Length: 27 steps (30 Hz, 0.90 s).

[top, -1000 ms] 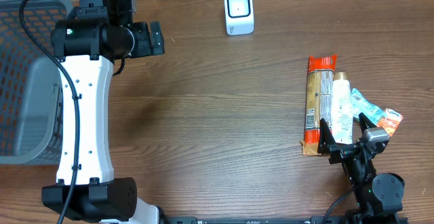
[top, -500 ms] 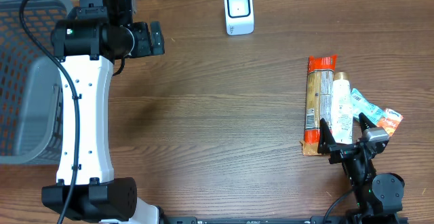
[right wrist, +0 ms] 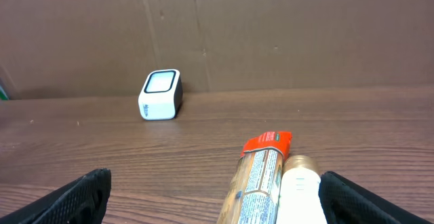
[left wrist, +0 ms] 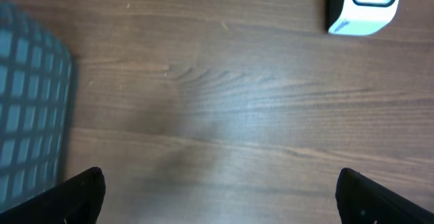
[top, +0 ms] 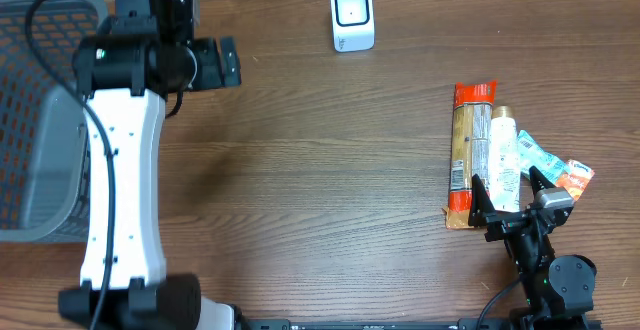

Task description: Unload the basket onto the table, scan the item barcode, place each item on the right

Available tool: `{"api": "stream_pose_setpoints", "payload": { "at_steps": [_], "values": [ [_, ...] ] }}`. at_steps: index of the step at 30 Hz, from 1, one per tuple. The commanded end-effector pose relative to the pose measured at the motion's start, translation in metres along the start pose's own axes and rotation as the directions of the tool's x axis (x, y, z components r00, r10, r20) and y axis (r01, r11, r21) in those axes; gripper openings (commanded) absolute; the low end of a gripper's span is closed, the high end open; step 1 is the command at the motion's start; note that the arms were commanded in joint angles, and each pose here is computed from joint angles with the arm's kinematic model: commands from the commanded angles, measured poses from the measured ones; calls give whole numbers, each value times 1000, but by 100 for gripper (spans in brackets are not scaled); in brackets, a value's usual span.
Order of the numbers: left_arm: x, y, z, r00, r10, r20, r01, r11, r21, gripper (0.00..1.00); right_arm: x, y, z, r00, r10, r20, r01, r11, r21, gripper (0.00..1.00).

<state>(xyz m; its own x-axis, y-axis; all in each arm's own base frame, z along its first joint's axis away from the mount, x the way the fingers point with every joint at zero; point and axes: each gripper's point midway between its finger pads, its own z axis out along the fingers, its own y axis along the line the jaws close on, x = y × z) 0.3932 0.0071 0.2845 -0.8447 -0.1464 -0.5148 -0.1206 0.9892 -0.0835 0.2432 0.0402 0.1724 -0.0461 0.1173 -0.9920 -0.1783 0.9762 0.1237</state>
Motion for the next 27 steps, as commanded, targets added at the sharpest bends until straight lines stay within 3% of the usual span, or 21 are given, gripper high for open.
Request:
{"api": "stream_pose_setpoints", "payload": {
  "at_steps": [1,6,9,13,17,21,27],
  "values": [
    [21,8,-32,999,14,48,-13,999,-32,100,2,0,0,1000,2,5,-2,1000,0,100],
    [35,12,-35,975,32,218,-25,999,-34,100,2,0,0,1000,2,5,-2,1000,0,100],
    [42,8,-35,928,109,357,-110,994,-19,100,2,0,0,1000,2,5,-2,1000,0,100],
    [58,-3,-40,791,253,557,-277,960,-43,100,2,0,0,1000,2,5,-2,1000,0,100],
    [74,1,-44,667,254,700,-273,958,-87,100,2,0,0,1000,2,5,-2,1000,0,100],
    [97,8,-37,580,245,777,-253,961,-114,100,2,0,0,1000,2,5,-2,1000,0,100],
    [134,13,-19,523,251,815,-251,959,-134,100,2,0,0,1000,2,5,-2,1000,0,100]
  ]
}}
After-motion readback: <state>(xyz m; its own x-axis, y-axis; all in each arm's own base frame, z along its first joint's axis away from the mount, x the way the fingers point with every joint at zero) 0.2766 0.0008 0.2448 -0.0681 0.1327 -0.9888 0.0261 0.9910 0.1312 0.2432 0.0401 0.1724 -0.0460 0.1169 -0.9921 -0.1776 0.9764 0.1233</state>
